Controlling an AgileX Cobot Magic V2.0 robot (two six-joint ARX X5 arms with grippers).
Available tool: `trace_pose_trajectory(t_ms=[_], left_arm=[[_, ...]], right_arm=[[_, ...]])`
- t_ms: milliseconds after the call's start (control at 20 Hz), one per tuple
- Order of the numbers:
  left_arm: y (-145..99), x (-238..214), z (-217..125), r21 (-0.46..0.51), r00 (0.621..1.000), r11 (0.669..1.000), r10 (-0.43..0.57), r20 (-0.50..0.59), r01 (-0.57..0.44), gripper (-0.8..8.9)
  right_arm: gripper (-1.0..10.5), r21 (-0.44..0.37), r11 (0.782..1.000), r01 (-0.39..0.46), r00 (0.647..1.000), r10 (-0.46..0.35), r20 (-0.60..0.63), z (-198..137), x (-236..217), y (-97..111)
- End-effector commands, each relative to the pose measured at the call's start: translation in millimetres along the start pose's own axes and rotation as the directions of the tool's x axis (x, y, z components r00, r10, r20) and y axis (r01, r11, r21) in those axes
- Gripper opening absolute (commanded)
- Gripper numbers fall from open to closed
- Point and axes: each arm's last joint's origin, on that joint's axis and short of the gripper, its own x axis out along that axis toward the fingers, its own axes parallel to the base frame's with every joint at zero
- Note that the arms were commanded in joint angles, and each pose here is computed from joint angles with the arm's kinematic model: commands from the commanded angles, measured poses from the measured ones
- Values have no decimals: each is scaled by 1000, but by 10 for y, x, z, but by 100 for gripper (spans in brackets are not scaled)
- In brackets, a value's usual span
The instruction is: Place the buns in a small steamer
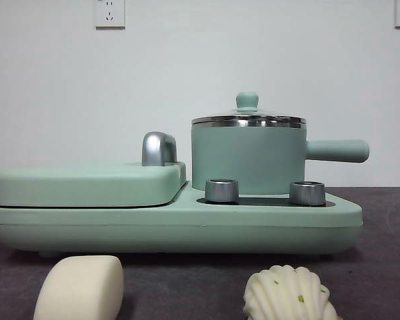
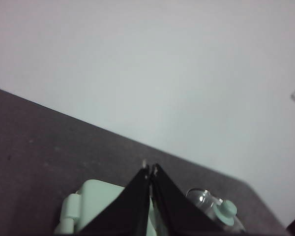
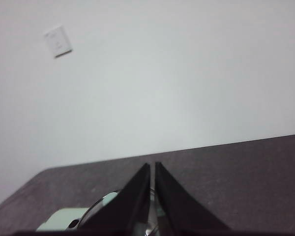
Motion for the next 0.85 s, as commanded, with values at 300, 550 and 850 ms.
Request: trace_pose_trajectory(t_ms=[300,550,850], left_arm=[[-181,266,352,268,981,963,58,-186,-6,10],[-174,490,357,426,934,901,82,-347,79,9],[-132,674,247,625,886,746,104,-451,231,9]], right_arm=[[14,-210,974,-83,982,44,-183,278,301,63],[14,-362,921,-147,955,37,-295,236,458,19],[14,-554,786,-276,904,18,-426,85,538,-14]])
